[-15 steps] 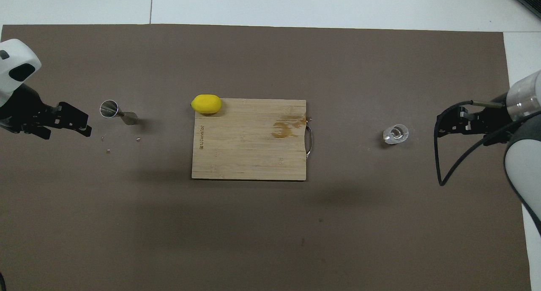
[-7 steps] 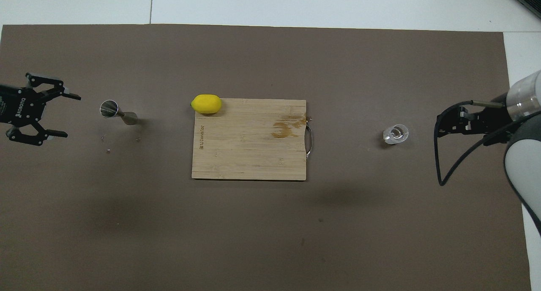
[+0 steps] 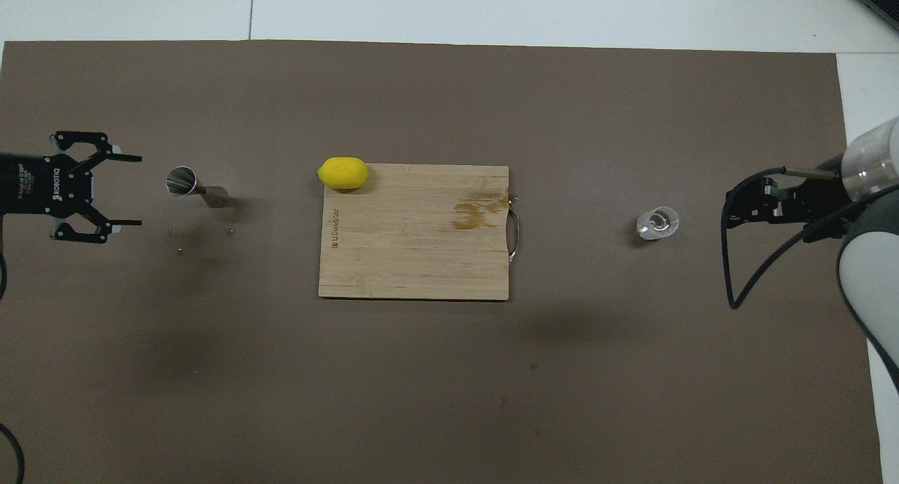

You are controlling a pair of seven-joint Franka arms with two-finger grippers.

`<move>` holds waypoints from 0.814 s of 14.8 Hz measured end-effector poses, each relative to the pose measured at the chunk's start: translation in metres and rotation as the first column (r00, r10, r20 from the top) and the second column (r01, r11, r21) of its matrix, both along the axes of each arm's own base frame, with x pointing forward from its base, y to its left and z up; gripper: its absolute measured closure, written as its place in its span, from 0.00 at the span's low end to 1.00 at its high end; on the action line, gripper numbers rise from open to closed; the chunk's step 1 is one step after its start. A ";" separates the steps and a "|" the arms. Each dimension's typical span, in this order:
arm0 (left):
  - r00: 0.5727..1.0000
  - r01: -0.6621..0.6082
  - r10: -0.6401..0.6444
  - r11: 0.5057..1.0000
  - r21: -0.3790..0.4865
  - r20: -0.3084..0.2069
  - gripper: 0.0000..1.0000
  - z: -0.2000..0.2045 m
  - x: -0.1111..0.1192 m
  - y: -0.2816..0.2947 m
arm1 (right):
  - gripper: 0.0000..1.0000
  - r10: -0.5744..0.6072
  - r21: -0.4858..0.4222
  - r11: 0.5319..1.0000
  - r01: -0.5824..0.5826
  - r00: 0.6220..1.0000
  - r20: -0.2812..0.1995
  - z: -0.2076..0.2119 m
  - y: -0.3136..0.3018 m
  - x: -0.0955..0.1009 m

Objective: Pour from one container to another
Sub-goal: 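Move the left gripper toward the small metal cup, then close the left gripper around the small metal cup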

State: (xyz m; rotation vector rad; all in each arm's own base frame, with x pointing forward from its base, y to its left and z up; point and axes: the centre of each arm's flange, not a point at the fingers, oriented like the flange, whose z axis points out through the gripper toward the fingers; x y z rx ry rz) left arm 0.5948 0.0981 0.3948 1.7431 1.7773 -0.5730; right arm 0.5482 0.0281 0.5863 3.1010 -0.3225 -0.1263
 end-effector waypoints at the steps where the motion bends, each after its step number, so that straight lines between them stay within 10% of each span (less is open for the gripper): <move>1: 0.998 -0.054 0.053 0.998 -0.019 -0.038 0.00 -0.007 0.000 0.001 | 0.00 0.000 0.000 1.000 0.000 1.000 0.000 0.000 0.000 0.000; 12: 0.956 -0.272 0.253 0.954 -0.129 -0.145 0.00 -0.044 0.000 -0.002 | 0.00 0.000 0.000 1.000 0.000 1.000 0.000 0.000 0.000 0.000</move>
